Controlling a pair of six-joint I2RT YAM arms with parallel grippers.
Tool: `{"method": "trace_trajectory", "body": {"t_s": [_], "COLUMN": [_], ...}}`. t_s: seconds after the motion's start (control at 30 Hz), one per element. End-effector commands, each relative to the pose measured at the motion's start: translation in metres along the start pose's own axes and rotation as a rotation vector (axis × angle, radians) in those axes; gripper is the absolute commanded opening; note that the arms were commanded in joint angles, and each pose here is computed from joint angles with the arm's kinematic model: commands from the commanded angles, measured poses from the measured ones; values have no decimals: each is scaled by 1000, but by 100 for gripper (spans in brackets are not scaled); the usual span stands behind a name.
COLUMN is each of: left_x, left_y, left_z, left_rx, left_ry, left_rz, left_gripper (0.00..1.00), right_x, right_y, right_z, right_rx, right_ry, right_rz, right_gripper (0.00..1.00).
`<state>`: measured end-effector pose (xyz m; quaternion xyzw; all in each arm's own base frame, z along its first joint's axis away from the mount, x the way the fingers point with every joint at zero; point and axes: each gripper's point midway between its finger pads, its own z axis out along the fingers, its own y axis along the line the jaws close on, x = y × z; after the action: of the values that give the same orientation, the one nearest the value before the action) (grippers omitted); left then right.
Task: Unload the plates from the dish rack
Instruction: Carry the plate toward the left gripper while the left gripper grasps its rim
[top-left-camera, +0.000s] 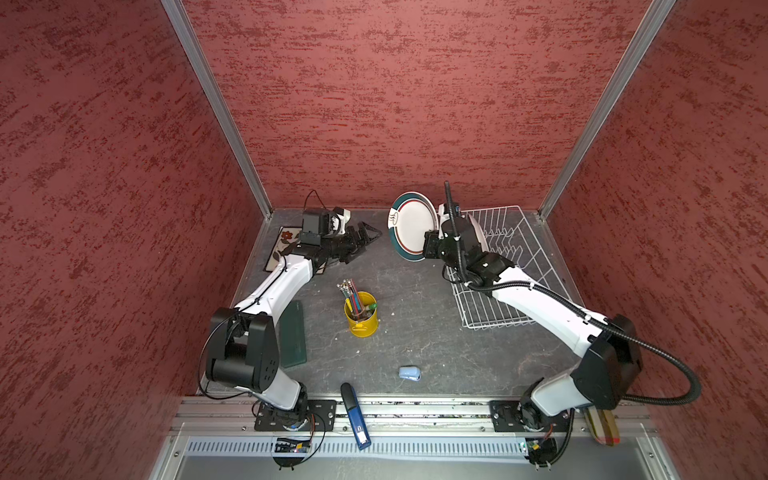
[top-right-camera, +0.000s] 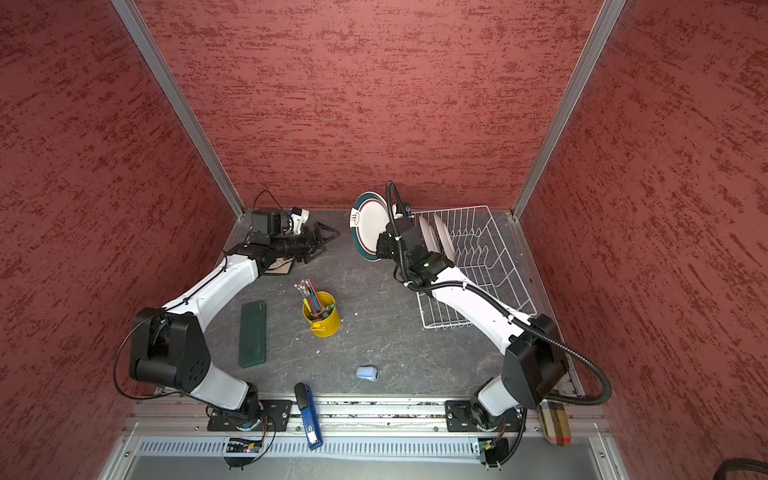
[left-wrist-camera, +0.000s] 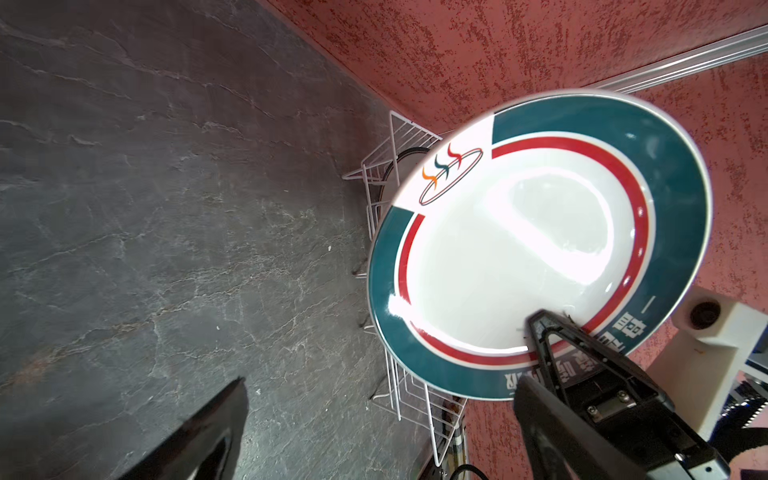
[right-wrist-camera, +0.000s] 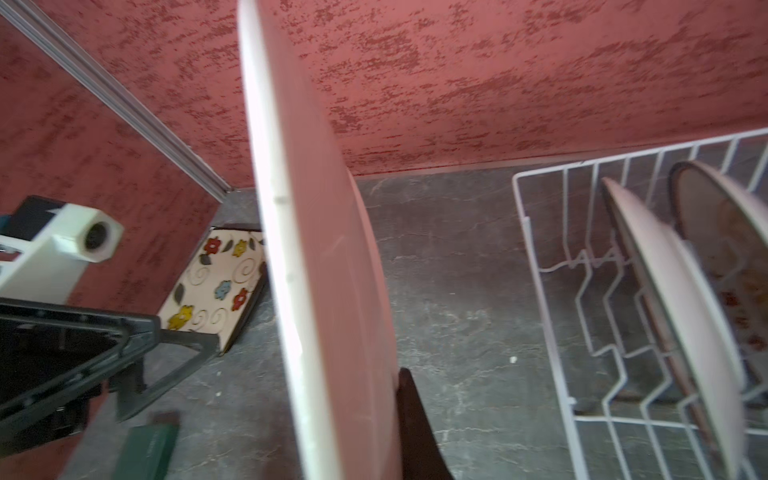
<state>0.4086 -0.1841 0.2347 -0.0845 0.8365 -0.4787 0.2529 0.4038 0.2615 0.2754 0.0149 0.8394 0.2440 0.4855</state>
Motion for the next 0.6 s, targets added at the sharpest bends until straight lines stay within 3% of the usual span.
{"method": "trace_trajectory", "body": {"t_s": [0.0, 0.3, 0.57], "left_x": [-5, -13, -16], "left_y": [-12, -14, -15], "left_z": [-9, -16, -18], "left_rx": [40, 98, 130], "left_ry": [-24, -41, -49], "left_rz": [27, -5, -20], "left_gripper": [100, 94, 87], "right_x": [-39, -27, -12], "right_y": [41, 52, 53], "right_z": [-21, -15, -1], "right_rx": [-240, -427, -489], "right_ry": [-86, 14, 108], "right_rz": [143, 280, 350], "right_gripper": [0, 0, 0]}}
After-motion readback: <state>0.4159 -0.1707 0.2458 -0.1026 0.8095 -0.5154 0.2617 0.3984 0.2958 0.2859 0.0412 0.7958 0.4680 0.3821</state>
